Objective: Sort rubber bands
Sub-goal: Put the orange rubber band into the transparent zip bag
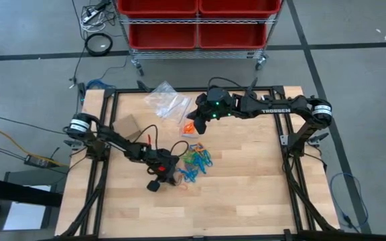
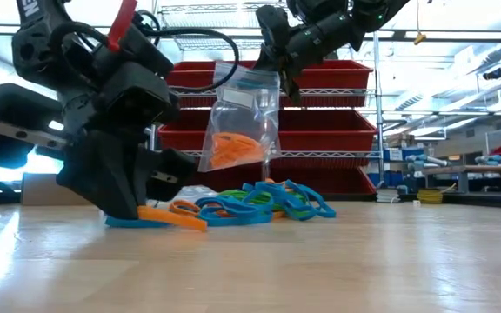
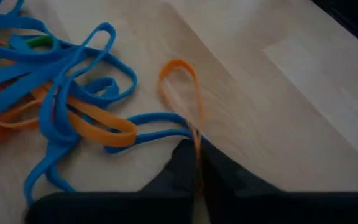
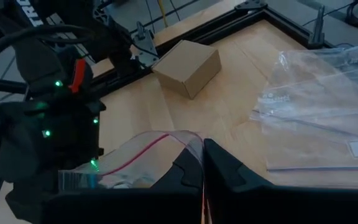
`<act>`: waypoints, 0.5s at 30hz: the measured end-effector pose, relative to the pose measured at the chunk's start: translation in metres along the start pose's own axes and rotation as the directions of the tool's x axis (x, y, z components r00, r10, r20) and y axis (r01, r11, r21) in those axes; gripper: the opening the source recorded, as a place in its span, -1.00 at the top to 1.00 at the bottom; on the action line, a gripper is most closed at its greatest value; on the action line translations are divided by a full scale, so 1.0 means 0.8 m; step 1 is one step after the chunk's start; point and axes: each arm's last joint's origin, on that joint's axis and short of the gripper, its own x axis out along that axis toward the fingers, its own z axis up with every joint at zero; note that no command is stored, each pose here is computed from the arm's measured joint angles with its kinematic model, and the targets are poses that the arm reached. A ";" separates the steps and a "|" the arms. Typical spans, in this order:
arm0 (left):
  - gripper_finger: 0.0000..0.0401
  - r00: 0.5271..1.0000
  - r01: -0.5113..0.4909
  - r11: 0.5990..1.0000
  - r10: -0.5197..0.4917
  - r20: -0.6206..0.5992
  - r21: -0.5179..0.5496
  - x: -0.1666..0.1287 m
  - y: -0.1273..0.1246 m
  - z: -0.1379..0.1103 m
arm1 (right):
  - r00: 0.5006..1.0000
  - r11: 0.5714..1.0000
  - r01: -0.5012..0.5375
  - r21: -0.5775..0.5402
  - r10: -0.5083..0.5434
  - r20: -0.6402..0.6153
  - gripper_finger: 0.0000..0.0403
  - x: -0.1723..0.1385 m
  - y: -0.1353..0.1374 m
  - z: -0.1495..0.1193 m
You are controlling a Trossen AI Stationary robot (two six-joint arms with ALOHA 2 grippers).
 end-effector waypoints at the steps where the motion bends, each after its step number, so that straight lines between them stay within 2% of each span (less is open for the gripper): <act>1: 0.94 1.000 -0.001 1.000 0.001 0.001 0.005 -0.001 0.000 0.001 | 1.000 1.000 0.000 0.000 0.000 -0.001 1.00 0.000 0.000 0.000; 8: 0.94 1.000 -0.009 1.000 0.009 -0.011 0.003 -0.016 -0.002 0.008 | 1.000 1.000 0.000 -0.001 0.000 -0.002 1.00 0.000 0.000 0.000; 15: 0.95 0.998 -0.052 0.996 0.049 0.037 0.070 -0.061 -0.014 0.052 | 1.000 1.000 0.000 -0.001 0.000 -0.001 1.00 0.000 0.000 0.000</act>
